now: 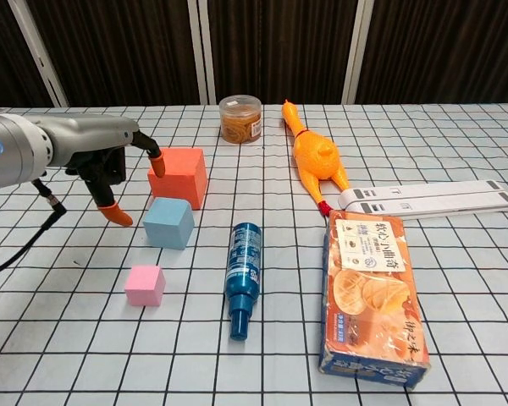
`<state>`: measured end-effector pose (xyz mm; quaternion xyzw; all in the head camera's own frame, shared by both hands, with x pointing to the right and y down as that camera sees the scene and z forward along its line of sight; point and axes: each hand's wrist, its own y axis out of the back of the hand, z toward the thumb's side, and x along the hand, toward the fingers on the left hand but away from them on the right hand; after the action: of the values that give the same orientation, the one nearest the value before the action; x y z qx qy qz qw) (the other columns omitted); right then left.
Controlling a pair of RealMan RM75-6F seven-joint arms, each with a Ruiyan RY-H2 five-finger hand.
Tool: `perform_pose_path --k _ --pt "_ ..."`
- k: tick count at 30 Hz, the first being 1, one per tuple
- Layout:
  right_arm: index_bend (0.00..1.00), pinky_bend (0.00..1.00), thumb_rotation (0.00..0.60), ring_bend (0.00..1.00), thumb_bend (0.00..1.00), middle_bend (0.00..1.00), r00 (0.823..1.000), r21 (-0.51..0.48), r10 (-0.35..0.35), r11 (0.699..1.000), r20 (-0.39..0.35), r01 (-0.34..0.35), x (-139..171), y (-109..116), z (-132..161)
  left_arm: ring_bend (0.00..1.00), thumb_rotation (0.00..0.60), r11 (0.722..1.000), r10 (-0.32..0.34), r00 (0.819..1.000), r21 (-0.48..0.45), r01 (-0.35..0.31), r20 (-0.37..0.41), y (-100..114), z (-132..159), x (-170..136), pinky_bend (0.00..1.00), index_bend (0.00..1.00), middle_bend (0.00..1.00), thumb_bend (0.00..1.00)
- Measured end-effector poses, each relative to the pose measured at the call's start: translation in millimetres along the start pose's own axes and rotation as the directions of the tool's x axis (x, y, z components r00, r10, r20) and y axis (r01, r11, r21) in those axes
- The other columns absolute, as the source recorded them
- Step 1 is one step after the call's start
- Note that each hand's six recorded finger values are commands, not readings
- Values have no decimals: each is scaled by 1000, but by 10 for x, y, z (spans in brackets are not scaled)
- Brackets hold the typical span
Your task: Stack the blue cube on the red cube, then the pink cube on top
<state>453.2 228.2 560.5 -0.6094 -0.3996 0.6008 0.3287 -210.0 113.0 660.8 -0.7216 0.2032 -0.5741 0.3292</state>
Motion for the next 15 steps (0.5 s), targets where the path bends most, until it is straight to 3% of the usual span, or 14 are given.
perform_pose_path --k 15 --pt "11 127 600 70 41 36 1000 -22 9 1000 -2 -9 2 -3 -19 834 600 999 19 999 29 -18 -49 -52 -21 108 834 288 967 85"
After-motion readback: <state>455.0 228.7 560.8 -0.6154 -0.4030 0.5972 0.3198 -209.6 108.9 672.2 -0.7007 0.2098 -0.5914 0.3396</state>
